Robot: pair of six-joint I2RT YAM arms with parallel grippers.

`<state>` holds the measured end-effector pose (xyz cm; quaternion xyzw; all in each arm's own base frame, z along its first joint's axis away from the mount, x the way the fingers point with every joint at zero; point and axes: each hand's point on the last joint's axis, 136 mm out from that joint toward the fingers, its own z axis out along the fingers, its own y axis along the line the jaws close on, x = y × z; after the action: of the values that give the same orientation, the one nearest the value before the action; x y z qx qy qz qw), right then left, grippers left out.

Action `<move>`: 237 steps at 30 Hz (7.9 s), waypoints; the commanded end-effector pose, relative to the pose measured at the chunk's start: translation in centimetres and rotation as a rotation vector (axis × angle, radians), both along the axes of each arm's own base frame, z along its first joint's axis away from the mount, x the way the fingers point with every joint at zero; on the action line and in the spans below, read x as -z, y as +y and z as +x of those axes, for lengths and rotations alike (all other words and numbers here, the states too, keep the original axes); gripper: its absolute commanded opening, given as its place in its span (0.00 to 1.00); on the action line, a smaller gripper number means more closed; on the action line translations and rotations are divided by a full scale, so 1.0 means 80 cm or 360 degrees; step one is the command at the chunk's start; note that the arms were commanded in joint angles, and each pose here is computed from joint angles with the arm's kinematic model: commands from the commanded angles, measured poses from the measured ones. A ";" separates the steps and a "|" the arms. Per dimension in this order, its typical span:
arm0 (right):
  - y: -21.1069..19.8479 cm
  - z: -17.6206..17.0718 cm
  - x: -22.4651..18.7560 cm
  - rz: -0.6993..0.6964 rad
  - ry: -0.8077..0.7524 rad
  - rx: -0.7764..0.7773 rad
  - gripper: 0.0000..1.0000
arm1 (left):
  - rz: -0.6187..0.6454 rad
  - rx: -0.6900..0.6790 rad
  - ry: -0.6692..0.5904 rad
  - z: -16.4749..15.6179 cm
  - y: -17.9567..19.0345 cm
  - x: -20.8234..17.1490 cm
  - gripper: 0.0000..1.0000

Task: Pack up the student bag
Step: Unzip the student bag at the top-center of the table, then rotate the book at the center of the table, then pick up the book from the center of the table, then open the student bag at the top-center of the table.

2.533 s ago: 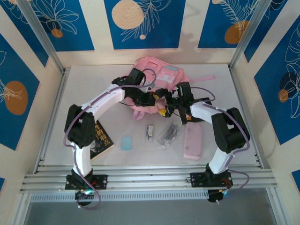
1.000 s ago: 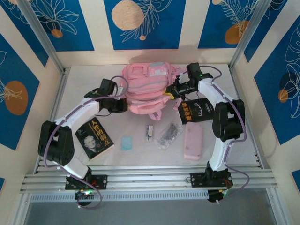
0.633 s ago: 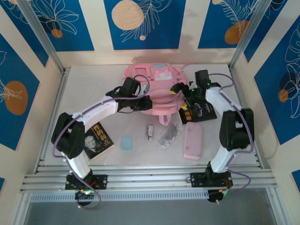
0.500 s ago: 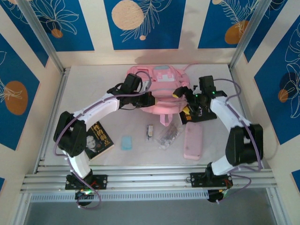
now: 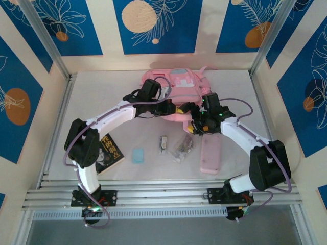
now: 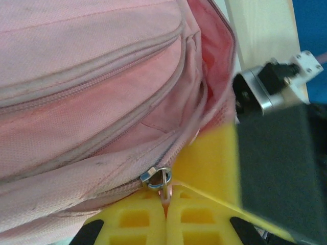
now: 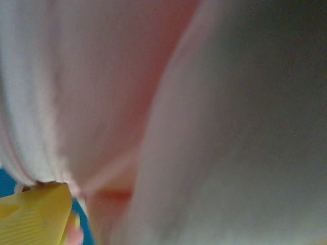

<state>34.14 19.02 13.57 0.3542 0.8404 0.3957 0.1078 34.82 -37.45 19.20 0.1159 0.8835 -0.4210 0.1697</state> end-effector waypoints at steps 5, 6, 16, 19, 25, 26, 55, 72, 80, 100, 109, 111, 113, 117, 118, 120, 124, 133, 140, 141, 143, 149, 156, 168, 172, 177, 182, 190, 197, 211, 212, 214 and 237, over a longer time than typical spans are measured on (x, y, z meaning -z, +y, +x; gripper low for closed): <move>-0.026 0.059 0.009 -0.0259 -0.0239 0.0201 0.29 | -0.0092 0.0118 -0.0084 -0.021 -0.002 -0.039 0.00; -0.026 0.059 0.004 -0.0276 -0.0253 0.0188 0.15 | -0.0073 0.0116 -0.0077 -0.022 0.003 -0.035 0.00; -0.018 0.020 -0.040 -0.0160 -0.0271 -0.0045 0.00 | 0.0516 -0.0241 -0.0122 0.049 0.180 0.058 0.00; -0.007 0.011 -0.047 -0.0084 -0.0262 -0.0150 0.00 | 0.0659 -0.0343 -0.0198 0.078 0.222 0.069 0.00; 0.010 -0.011 -0.070 -0.0048 -0.0271 -0.0387 0.00 | 0.0910 -0.0657 -0.0368 0.161 0.293 0.085 0.00; 0.011 -0.017 -0.072 -0.0054 -0.0264 -0.0424 0.00 | 0.0911 -0.0728 -0.0369 0.176 0.304 0.085 0.00; 0.170 0.055 -0.023 0.0033 -0.0218 -0.0903 0.57 | 0.0670 -0.1031 -0.0177 0.079 0.364 0.016 0.72; -0.184 0.014 0.034 -0.0603 0.0231 -0.0027 0.85 | 0.0120 -0.0308 -0.0271 0.048 0.060 -0.004 0.73; -0.270 -0.003 0.088 -0.0553 0.0394 0.0391 0.91 | 0.0067 -0.0127 -0.0206 0.052 -0.002 0.021 0.74; -0.252 0.142 0.110 -0.0539 0.0163 -0.0133 0.88 | -0.0073 0.0128 -0.0248 0.063 -0.028 0.046 0.75; -0.123 0.154 0.133 -0.0453 0.0106 -0.0623 0.86 | 0.0009 0.0033 -0.0148 0.109 -0.030 0.082 0.74; -0.105 0.154 0.129 -0.0427 0.0076 -0.0666 0.86 | 0.0081 0.0008 -0.0119 0.115 -0.029 0.097 0.72; -0.100 0.151 0.124 -0.0452 0.0080 -0.0674 0.86 | 0.0156 -0.0020 -0.0082 0.119 -0.024 0.113 0.69; -0.105 0.135 0.114 -0.0480 0.0124 -0.0632 0.82 | 0.0252 -0.0043 0.0008 0.115 -0.018 0.142 0.59; -0.108 0.128 0.114 -0.0490 0.0145 -0.0618 0.82 | 0.0270 -0.0042 0.0024 0.113 -0.017 0.147 0.56; -0.111 0.112 0.113 -0.0487 0.0176 -0.0592 0.80 | 0.0322 -0.0036 0.0057 0.107 -0.015 0.161 0.46; -0.094 0.083 0.114 -0.0416 0.0191 -0.0599 0.76 | 0.0453 0.0004 0.0112 0.092 -0.008 0.189 0.32; -0.043 0.075 0.123 -0.0232 0.0122 -0.0653 0.64 | 0.0628 0.0080 0.0308 0.060 0.007 0.253 0.24; -0.024 0.097 0.030 -0.0022 -0.0191 -0.0625 0.56 | 0.0661 0.0083 0.0354 0.053 0.011 0.262 0.22; -0.022 0.097 0.017 -0.0007 -0.0227 -0.0629 0.55 | 0.0665 0.0081 0.0349 0.053 0.012 0.261 0.21; -0.019 0.096 -0.001 0.0017 -0.0272 -0.0640 0.54 | 0.0671 0.0078 0.0334 0.056 0.012 0.258 0.21; -0.014 0.085 0.006 0.0044 -0.0240 -0.0658 0.53 | 0.0670 0.0079 0.0327 0.058 0.012 0.256 0.22; -0.002 0.083 0.031 0.0093 -0.0208 -0.0668 0.46 | 0.0667 0.0079 0.0329 0.057 0.012 0.255 0.22; -0.012 0.086 0.031 -0.0030 -0.0192 -0.0673 0.12 | 0.0589 0.0014 0.0300 0.070 0.013 0.217 0.31; -0.026 0.082 0.008 -0.0087 -0.0214 -0.0682 0.00 | 0.0449 -0.0056 0.0218 0.089 0.018 0.150 0.50; -0.045 0.071 -0.019 -0.0157 -0.0250 -0.0677 0.00 | 0.0444 -0.0022 -0.0043 0.093 0.047 0.060 0.63; -0.054 0.057 -0.039 -0.0168 -0.0260 -0.0674 0.00 | 0.0761 0.0087 -0.0240 0.075 0.104 0.042 0.67; -0.054 0.048 -0.059 -0.0151 -0.0299 -0.0677 0.00 | 0.1269 0.0114 -0.0381 0.066 0.180 0.088 0.67; -0.053 0.042 -0.069 -0.0137 -0.0320 -0.0681 0.00 | 0.1594 0.0051 -0.0647 0.122 0.207 0.116 0.68; -0.071 0.041 -0.076 -0.0199 -0.0330 -0.0628 0.00 | 0.1458 0.0268 -0.0142 0.116 0.216 0.240 0.54; -0.072 0.042 -0.077 -0.0198 -0.0335 -0.0622 0.00 | 0.1441 0.0271 -0.0125 0.113 0.214 0.242 0.37; -0.073 0.043 -0.078 -0.0194 -0.0343 -0.0616 0.00 | 0.1420 0.0258 -0.0098 0.110 0.212 0.241 0.07; 0.036 0.039 -0.124 0.0148 -0.0643 -0.1011 0.00 | 0.0255 -0.0073 -0.0259 0.149 0.163 -0.100 0.00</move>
<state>36.70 19.70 20.75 0.0449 0.8755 0.4675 0.1135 48.21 -22.99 21.73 0.1365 0.9283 -0.2685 0.2181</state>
